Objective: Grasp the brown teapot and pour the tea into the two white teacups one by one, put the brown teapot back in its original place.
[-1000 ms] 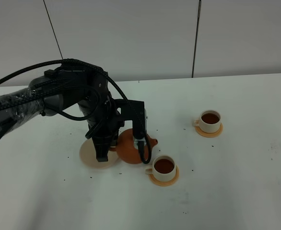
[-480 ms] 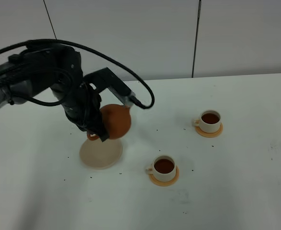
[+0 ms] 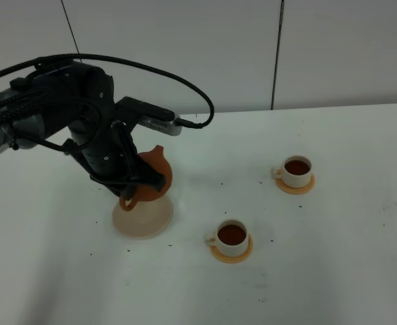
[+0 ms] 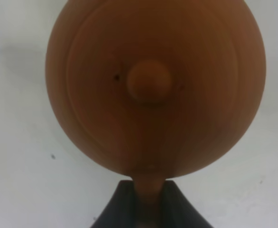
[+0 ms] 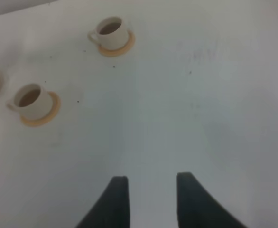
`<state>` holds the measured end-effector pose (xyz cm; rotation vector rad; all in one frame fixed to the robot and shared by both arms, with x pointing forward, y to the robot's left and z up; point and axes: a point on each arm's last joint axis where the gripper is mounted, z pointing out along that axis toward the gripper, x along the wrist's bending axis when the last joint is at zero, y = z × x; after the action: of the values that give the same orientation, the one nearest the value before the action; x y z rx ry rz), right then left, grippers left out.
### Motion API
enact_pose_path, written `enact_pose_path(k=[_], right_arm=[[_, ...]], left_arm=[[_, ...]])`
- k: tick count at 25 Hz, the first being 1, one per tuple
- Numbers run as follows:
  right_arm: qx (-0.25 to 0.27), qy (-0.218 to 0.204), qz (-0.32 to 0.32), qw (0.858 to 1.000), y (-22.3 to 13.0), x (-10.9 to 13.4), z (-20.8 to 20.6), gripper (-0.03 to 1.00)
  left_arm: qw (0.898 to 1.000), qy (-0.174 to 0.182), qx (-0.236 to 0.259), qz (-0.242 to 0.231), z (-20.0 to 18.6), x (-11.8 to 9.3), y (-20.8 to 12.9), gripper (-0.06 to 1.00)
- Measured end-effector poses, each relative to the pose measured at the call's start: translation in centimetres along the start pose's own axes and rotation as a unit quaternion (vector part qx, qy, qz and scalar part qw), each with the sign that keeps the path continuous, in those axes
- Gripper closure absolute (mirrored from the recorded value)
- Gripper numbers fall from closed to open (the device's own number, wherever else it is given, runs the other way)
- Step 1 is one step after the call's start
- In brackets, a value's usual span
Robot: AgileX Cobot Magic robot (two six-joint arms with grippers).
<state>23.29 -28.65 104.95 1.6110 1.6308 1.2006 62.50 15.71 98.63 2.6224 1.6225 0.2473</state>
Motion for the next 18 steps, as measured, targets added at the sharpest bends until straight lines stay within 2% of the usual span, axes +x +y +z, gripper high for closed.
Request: enact_pose_path(k=[4,8,18], right_arm=[[0.000,0.000,0.000,1.000,0.0,0.0,0.0,0.73],[0.000,0.000,0.000,1.000,0.0,0.0,0.0,0.73],[0.000,0.000,0.000,1.000,0.0,0.0,0.0,0.73]], left_arm=[[0.999,0.005,0.011,-0.036,1.9,-0.2,-1.0,0.77],[0.998,0.003,-0.001,-0.061,3.1,-0.4,-1.5,0.77],[0.997,-0.007,-0.002,-0.081,3.3,-0.6,-1.5,0.77]])
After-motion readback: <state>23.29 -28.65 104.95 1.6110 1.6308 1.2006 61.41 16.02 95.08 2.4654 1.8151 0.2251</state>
